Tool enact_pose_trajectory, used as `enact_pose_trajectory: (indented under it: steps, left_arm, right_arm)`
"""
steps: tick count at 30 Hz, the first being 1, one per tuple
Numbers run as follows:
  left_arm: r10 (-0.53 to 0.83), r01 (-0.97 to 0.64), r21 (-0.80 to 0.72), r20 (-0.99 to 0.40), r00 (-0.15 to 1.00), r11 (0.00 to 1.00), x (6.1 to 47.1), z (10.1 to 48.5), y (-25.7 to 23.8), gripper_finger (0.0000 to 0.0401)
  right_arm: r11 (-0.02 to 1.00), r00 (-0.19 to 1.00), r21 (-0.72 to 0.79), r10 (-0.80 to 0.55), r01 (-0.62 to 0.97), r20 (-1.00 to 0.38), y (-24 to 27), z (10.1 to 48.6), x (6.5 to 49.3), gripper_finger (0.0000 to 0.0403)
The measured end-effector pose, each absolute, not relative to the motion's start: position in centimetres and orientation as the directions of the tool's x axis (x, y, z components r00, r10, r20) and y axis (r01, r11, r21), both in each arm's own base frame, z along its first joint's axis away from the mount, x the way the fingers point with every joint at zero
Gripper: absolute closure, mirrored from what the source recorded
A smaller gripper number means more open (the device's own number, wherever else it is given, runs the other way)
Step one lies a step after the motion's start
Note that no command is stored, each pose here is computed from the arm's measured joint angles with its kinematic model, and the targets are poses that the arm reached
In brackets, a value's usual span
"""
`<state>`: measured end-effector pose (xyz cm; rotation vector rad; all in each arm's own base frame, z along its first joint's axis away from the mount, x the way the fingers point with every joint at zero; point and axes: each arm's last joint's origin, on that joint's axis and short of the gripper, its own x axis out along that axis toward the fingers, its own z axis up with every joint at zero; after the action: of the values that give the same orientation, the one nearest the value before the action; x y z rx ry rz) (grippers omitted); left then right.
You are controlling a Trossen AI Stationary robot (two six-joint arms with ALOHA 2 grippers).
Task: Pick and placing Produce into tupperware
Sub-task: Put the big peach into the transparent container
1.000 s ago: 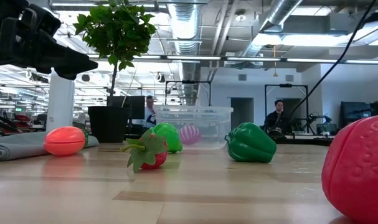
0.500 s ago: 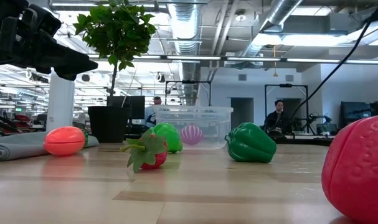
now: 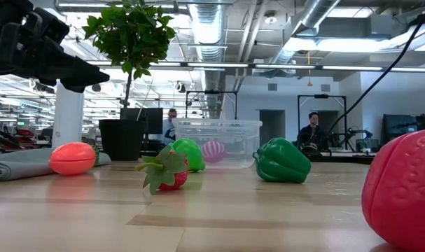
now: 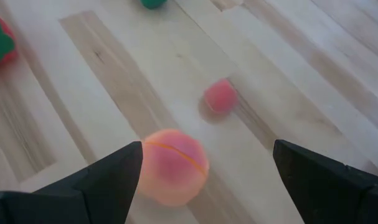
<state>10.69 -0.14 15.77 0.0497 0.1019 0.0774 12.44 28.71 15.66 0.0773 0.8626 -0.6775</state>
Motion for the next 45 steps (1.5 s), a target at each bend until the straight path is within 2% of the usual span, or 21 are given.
enact_pose_trajectory:
  steps: [7,17,23,31,38,41,45]
  left_arm:
    - [0.099,-0.094,0.051,-0.099,0.99,0.994,10.7,15.8,-0.1,0.0204]
    - [0.098,-0.095,0.042,-0.099,0.99,0.995,10.7,15.8,-0.1,0.0204]
    - [0.099,-0.097,0.03,-0.099,0.99,0.995,10.7,15.8,-0.1,0.0204]
    - [0.097,-0.097,0.002,-0.099,0.99,0.995,10.7,15.8,-0.1,0.0204]
    - [0.022,-0.027,-0.04,-0.112,0.993,0.999,10.7,15.7,-0.3,0.0204]
    - [-0.033,0.027,-0.048,-0.123,0.992,0.999,10.7,15.6,-0.5,0.0204]
    - [-0.04,0.034,-0.049,-0.125,0.991,0.998,10.7,15.5,-0.5,0.0204]
  right_arm:
    - [0.786,0.464,-0.152,-0.496,0.599,-0.734,28.9,15.5,13.1,0.0017]
    - [0.73,0.454,-0.076,-0.5,0.679,-0.737,28.8,15.5,13.2,0.0017]
    - [0.704,0.402,-0.085,-0.496,0.705,-0.77,28.7,15.4,13.3,0.0017]
    - [0.735,0.469,-0.05,-0.482,0.677,-0.74,28.9,15.4,13.5,0.0023]
    - [0.73,0.481,-0.038,-0.488,0.683,-0.729,28.8,15.4,13.8,0.0024]
    - [0.707,0.474,-0.017,-0.492,0.707,-0.73,28.7,15.4,14.1,0.0024]
    - [0.669,0.466,0.022,-0.495,0.743,-0.733,28.6,15.1,14.7,0.0024]
